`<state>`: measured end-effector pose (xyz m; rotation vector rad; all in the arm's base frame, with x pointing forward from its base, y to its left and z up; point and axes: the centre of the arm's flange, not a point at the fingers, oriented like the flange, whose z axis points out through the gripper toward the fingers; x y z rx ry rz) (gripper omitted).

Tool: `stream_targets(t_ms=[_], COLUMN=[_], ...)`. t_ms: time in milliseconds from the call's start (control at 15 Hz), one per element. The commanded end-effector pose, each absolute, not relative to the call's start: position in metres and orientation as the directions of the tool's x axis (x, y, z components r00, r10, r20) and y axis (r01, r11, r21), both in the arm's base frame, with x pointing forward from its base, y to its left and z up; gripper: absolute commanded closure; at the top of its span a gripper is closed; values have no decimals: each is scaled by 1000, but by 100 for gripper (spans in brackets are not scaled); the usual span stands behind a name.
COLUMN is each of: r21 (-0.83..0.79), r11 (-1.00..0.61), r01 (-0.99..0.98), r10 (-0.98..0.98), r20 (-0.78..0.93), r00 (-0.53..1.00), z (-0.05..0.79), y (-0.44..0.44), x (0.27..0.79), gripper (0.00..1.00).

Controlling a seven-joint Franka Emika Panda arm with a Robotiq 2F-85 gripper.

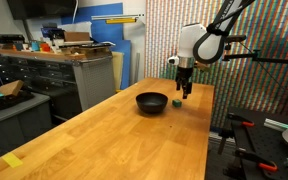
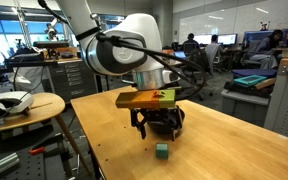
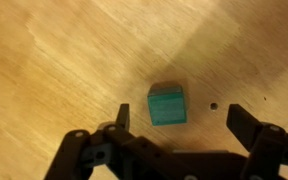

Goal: Put the green block in the bowl

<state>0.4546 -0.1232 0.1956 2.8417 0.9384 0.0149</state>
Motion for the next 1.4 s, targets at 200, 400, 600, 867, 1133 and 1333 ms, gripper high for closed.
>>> stream_targets(t_ms=[200, 400, 600, 867, 1133, 1333], r21=[30, 42, 48, 21, 16, 21], r11=[-745, -705, -676, -670, -675, -682], r01=[667, 708, 735, 742, 738, 731], r10=[667, 708, 734, 741, 737, 731], r20=[4, -12, -33, -35, -29, -28], r00=[745, 706, 678, 671, 675, 682], z=[165, 156, 150, 146, 147, 151], y=[-123, -125, -133, -139, -142, -143], x=[474, 476, 477, 479, 480, 479], gripper=[0, 0, 0, 25, 50, 74])
